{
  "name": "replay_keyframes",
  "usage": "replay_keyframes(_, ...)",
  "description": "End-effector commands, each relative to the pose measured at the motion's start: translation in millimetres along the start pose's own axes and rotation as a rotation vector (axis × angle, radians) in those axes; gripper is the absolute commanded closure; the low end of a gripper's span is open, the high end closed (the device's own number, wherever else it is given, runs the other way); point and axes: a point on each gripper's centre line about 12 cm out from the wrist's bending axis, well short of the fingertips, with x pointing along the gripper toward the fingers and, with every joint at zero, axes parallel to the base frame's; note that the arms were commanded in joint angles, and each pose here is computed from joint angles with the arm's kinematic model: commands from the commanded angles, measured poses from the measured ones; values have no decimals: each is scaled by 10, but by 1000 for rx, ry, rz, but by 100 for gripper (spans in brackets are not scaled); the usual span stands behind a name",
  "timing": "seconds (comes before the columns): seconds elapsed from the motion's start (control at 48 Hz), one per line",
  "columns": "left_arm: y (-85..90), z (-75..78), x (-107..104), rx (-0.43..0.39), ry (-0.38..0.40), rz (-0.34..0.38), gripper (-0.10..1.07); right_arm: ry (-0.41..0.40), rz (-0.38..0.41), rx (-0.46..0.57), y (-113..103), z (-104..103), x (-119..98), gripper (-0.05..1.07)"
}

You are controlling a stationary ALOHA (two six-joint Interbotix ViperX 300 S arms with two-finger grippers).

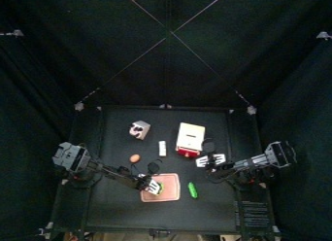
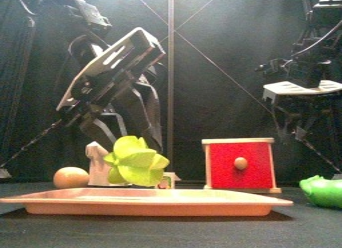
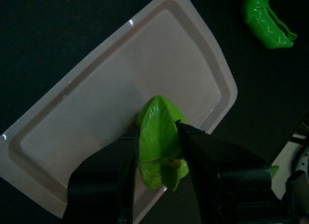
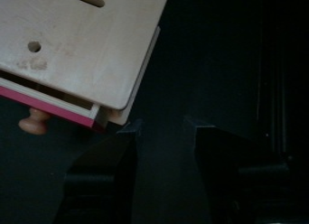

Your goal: Put starfruit left of plate

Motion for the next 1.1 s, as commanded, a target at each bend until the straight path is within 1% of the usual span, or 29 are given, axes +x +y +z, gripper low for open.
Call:
replay_keyframes(0.0, -77, 51, -78, -4, -12, -28, 31, -4, 27, 19, 3, 52, -67, 24)
replay_keyframes(0.104, -78, 77, -135, -6, -22, -21, 31, -3, 25, 20, -2, 51, -61, 23)
replay_keyframes(0.208, -56, 113, -220, -11, -36, 3, 31, -3, 24, 21, -3, 54, -59, 24)
replay_keyframes(0.396, 44, 131, -402, -12, -64, 100, 31, -3, 25, 22, 1, 57, -62, 24)
replay_keyframes(0.562, 137, 64, -572, -22, -64, 168, 31, -3, 25, 22, 1, 57, -62, 24)
replay_keyframes(0.667, 248, -33, -667, -57, -41, 224, 31, -3, 25, 22, 1, 57, -62, 23)
replay_keyframes(0.771, 354, -210, -704, -103, 12, 279, 31, -5, 24, 21, -3, 58, -57, 24)
replay_keyframes(0.854, 429, -337, -743, -127, 39, 318, 31, -6, 25, 22, 1, 62, -60, 24)
replay_keyframes(0.979, 535, -473, -809, -173, 46, 364, 31, -3, 25, 24, 3, 62, -63, 24)
replay_keyframes(1.083, 602, -541, -854, -221, 36, 377, 31, -3, 26, 23, 4, 59, -65, 23)
